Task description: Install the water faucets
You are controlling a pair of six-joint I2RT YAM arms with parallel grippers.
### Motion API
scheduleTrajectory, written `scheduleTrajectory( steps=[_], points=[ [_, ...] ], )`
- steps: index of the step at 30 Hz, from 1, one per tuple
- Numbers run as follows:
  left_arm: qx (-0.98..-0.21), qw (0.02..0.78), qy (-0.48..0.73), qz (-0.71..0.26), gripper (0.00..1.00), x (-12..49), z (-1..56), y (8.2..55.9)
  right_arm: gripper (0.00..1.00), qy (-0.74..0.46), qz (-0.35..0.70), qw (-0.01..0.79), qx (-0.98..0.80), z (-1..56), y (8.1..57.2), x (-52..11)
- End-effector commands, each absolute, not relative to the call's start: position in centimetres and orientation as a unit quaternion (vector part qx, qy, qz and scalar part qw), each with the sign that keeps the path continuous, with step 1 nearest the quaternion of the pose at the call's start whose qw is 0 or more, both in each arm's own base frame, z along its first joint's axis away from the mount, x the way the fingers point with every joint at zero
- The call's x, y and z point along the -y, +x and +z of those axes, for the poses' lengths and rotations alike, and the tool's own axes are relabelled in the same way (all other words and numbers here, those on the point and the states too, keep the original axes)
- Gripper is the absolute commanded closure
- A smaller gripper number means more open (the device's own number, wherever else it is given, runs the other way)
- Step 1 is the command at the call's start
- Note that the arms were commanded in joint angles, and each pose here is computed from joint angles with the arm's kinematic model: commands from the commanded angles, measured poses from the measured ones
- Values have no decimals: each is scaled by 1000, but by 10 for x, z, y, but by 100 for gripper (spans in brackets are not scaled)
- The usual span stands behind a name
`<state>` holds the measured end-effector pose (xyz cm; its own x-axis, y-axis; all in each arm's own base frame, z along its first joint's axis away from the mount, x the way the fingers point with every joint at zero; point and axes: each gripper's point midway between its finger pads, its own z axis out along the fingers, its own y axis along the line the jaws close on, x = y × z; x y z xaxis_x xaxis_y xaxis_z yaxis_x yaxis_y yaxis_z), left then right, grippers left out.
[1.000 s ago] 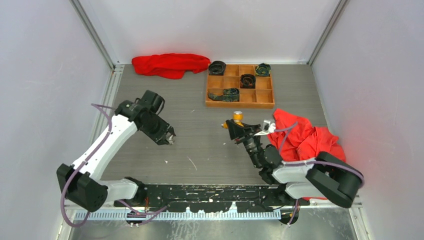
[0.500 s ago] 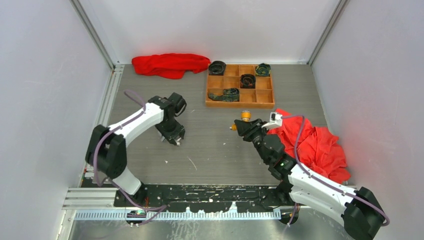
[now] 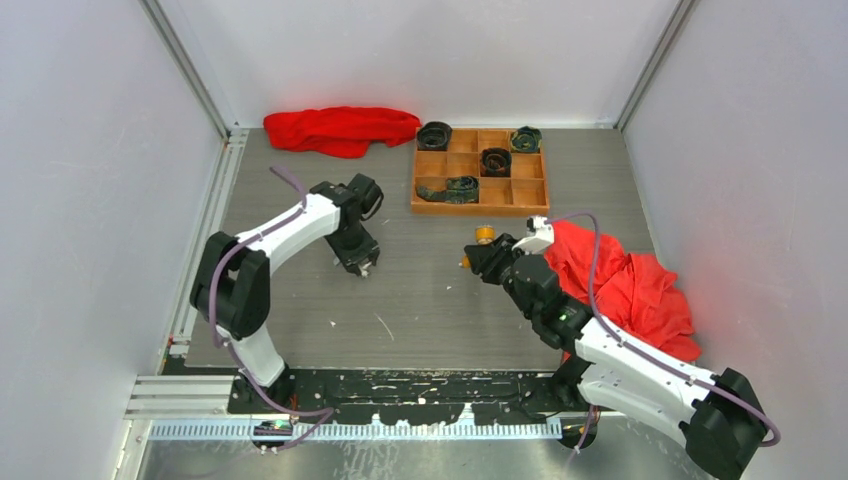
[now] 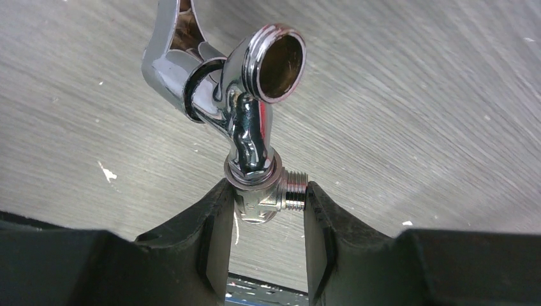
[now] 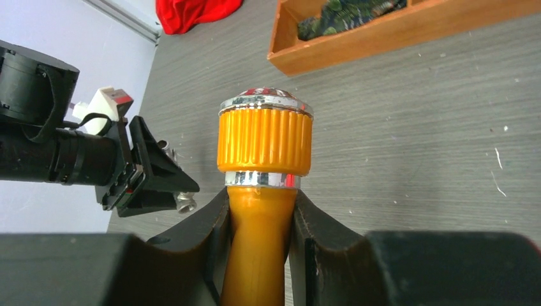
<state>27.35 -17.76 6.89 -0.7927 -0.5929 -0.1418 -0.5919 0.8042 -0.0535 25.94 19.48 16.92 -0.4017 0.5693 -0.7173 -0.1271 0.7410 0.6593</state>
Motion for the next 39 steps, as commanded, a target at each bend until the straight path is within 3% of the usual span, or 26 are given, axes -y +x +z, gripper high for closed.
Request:
scheduleTrajectory(
  steps=[1,5,9,23,24,25,26,39],
  points=[
    [-947,158,-260,-99,100,195,111,298,100,120,335,546,-758,208,269,-200],
    [-947,163,-240,-138,100,206,109,299,100,117,348,529,-766,209,272,-206],
    [-959,130,-224,-115,100,205,93,291,100,120,354,528,-762,209,272,-206],
    [-972,139,-168,-90,99,195,95,289,100,122,342,536,-762,207,271,-199],
    [-973,143,-152,-103,92,198,97,290,100,121,344,535,-762,207,271,-201],
    [-972,147,-148,-106,18,198,99,289,100,120,345,534,-763,207,271,-202],
    [-971,153,-150,-102,2,195,100,289,100,119,345,534,-763,206,272,-202],
    [-948,241,-94,-184,0,206,159,289,100,57,374,520,-766,226,267,-226]
  ],
)
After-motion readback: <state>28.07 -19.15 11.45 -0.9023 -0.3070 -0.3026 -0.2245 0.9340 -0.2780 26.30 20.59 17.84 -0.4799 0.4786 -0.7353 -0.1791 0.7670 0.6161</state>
